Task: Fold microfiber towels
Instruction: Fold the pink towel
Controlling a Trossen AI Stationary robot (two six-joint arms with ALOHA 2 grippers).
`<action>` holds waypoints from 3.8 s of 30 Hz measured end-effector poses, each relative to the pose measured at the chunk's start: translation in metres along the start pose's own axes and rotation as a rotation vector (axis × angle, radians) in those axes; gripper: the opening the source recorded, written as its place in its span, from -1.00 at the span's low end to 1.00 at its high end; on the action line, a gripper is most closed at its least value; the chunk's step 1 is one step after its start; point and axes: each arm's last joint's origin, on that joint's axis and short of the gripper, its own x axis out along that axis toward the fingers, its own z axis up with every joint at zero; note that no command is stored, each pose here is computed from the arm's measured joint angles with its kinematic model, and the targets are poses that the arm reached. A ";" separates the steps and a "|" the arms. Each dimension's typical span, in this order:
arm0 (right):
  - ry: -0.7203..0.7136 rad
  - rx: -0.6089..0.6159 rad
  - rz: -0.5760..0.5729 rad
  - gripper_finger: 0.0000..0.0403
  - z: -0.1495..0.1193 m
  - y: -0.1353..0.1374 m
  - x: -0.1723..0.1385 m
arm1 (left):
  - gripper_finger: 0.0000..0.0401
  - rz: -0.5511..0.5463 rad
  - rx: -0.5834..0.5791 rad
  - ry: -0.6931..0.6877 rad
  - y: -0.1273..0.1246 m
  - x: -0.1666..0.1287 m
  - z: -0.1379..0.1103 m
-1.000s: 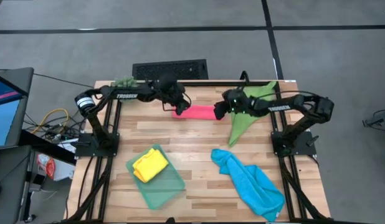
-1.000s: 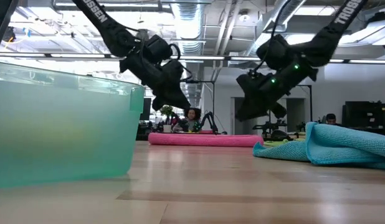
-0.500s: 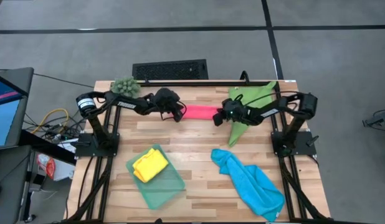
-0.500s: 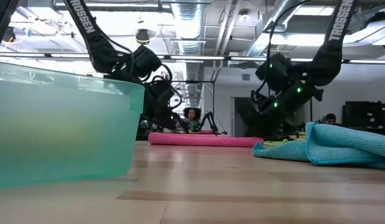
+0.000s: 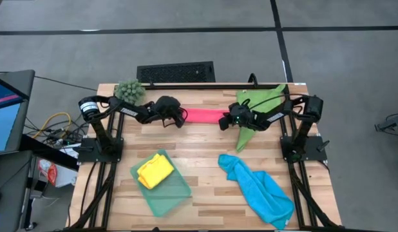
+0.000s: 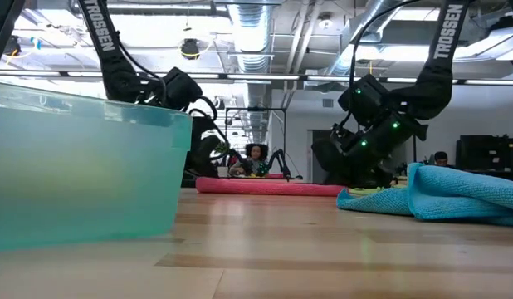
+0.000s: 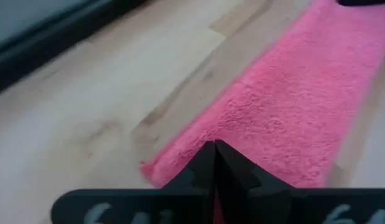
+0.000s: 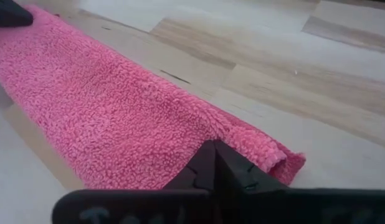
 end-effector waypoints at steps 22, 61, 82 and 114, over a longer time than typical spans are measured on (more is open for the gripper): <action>0.011 -0.021 -0.004 -0.91 -0.003 0.002 -0.001 | -1.00 0.068 0.055 0.144 0.002 0.007 -0.025; -0.110 -0.208 -0.173 -0.97 0.018 0.134 0.078 | -1.00 -0.066 -0.092 -0.011 -0.015 -0.052 0.039; -0.219 -0.294 -0.180 -0.98 0.058 0.149 0.029 | -1.00 -0.139 -0.132 -0.060 -0.017 -0.064 0.049; -0.149 -0.203 -0.229 -0.96 0.015 0.137 0.071 | -1.00 -0.133 -0.119 -0.058 -0.017 -0.065 0.049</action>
